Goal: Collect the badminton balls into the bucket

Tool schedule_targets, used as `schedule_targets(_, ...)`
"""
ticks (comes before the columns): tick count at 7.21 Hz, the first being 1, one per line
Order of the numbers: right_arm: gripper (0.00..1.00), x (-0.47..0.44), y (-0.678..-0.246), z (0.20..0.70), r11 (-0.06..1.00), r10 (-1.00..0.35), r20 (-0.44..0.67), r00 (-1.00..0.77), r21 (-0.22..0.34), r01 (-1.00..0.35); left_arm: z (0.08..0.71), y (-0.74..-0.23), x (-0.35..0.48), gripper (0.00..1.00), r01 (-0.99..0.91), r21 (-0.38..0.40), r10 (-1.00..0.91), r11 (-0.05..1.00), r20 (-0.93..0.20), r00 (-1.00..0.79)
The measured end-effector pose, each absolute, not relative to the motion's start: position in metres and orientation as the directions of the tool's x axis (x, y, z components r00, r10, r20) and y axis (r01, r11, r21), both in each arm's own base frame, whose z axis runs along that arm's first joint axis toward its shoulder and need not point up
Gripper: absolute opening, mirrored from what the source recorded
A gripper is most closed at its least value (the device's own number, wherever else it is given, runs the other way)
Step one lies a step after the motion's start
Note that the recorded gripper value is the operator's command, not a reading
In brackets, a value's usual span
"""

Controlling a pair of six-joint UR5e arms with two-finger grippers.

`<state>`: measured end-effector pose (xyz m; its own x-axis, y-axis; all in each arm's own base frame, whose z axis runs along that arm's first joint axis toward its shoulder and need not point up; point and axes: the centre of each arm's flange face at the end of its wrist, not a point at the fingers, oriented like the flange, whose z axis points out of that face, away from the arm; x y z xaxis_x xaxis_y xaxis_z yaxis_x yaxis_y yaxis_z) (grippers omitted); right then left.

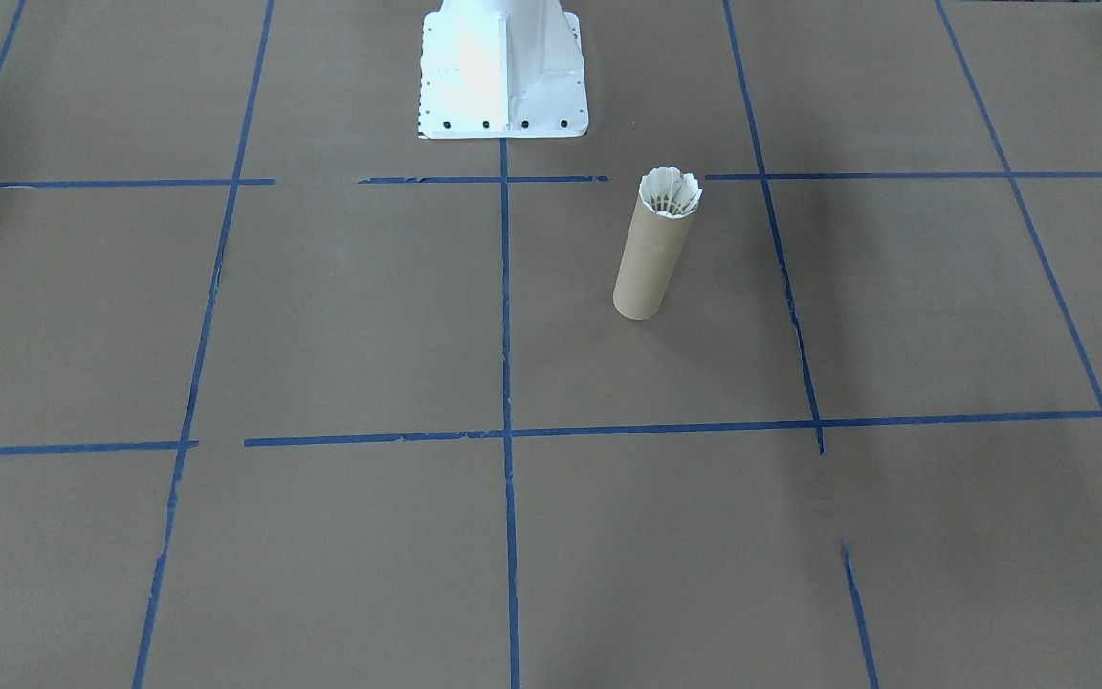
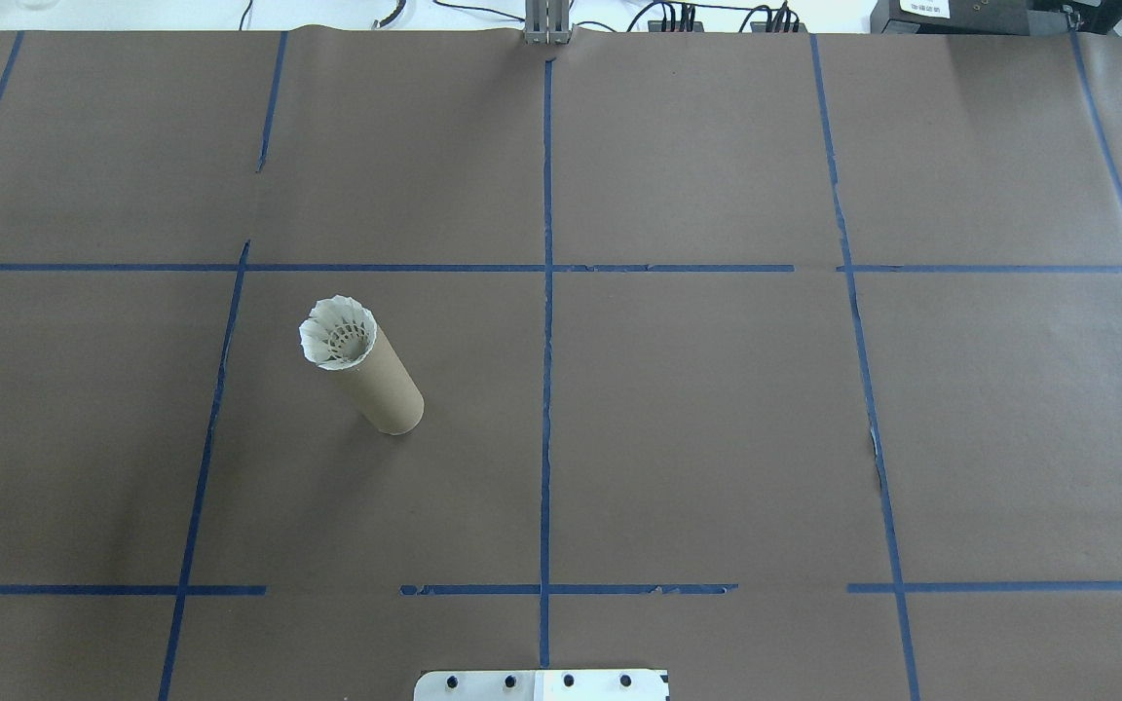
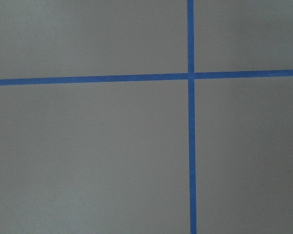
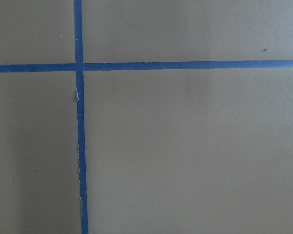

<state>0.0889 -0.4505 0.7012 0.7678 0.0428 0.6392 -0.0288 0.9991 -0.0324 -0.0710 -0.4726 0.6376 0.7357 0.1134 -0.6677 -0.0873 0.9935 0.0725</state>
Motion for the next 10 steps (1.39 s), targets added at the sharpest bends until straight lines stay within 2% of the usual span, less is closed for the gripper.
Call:
schedule_targets(2, 1.0, 0.089, -0.451, 0.701, 0.999, 0.043, 0.639, 0.768, -0.032, -0.029, 0.633, -0.476, -0.071, 1.0, -0.119, 0.109, 0.161, 0.987, -0.66, 0.734)
schedule_targets(10, 1.0, 0.089, -0.45, 0.701, 0.999, 0.043, 0.639, 0.768, -0.033, -0.029, 0.626, -0.478, -0.07, 1.0, -0.125, 0.126, 0.178, 0.984, -0.659, 0.731)
